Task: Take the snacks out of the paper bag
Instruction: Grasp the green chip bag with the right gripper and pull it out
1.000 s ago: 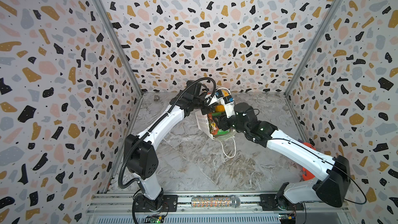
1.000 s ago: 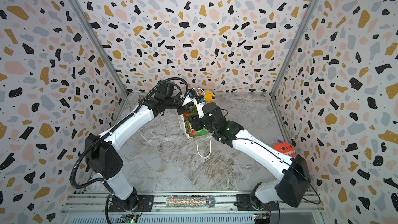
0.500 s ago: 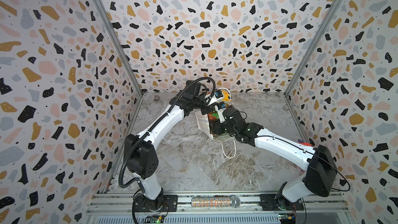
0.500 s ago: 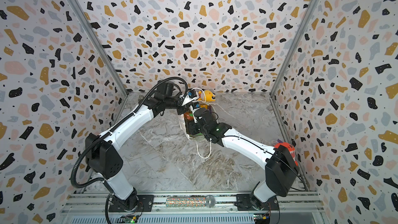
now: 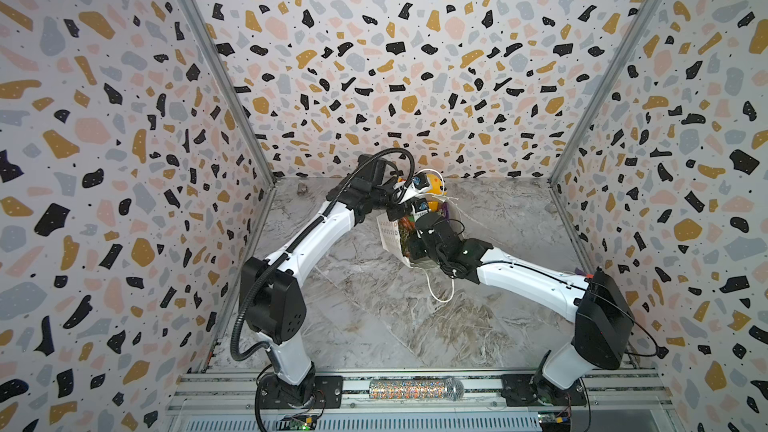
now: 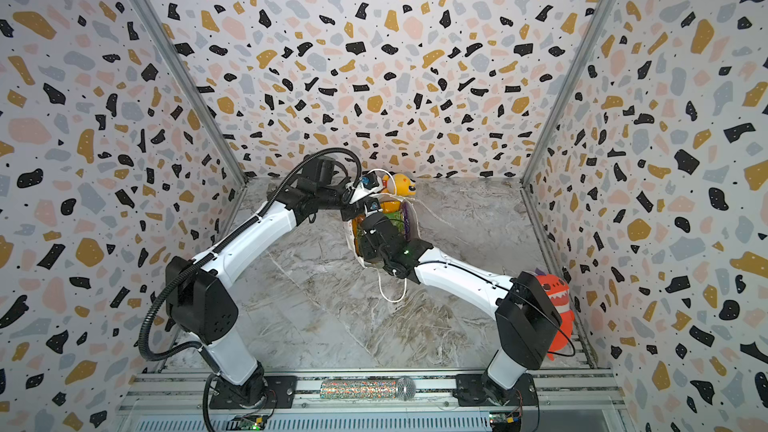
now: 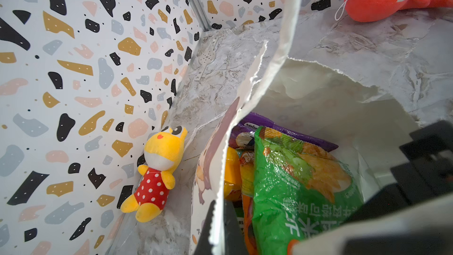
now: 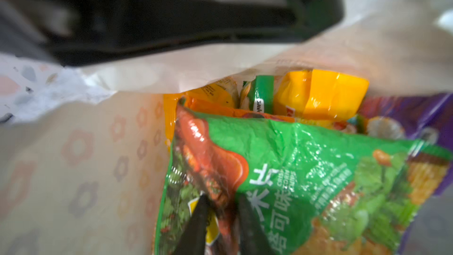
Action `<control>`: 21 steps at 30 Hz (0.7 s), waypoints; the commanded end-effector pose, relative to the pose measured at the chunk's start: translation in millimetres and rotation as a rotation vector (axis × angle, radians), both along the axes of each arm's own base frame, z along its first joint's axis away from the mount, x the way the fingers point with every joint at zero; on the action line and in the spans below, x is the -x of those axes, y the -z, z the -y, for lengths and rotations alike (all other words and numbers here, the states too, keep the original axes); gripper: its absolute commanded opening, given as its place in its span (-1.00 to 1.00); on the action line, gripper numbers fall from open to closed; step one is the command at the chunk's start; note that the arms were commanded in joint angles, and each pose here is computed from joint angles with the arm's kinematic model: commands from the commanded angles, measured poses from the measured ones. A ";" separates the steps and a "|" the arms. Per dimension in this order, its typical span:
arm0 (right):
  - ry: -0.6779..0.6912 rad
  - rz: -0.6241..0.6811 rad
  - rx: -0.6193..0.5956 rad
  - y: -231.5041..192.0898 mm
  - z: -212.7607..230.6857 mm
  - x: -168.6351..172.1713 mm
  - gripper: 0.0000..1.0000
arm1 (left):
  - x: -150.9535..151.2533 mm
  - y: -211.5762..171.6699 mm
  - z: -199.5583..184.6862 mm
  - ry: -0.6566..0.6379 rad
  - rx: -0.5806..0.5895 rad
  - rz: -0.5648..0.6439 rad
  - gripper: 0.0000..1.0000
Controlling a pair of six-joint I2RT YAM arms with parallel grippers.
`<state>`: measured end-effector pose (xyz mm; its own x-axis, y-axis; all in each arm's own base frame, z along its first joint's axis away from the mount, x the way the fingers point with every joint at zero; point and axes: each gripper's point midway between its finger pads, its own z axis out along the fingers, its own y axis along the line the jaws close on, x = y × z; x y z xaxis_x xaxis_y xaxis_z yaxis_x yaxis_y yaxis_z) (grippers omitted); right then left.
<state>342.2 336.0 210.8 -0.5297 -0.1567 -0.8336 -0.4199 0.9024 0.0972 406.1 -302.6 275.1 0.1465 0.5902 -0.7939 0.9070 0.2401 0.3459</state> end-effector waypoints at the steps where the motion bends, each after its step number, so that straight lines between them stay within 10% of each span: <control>1: 0.010 0.063 -0.025 -30.9 6.6 -7.0 -0.75 | -6.0 -28.0 7.1 0.028 0.056 0.076 -1.00; 21: -0.144 0.091 -0.231 -78.0 36.6 23.6 -1.00 | -9.9 -31.0 2.8 0.006 0.065 0.077 -1.00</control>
<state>324.2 301.9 269.7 -0.4630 -0.0721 -0.8834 -0.5150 0.8331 0.2019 409.7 -300.1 276.9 0.1424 0.5836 -0.7995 0.9039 0.2525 0.3453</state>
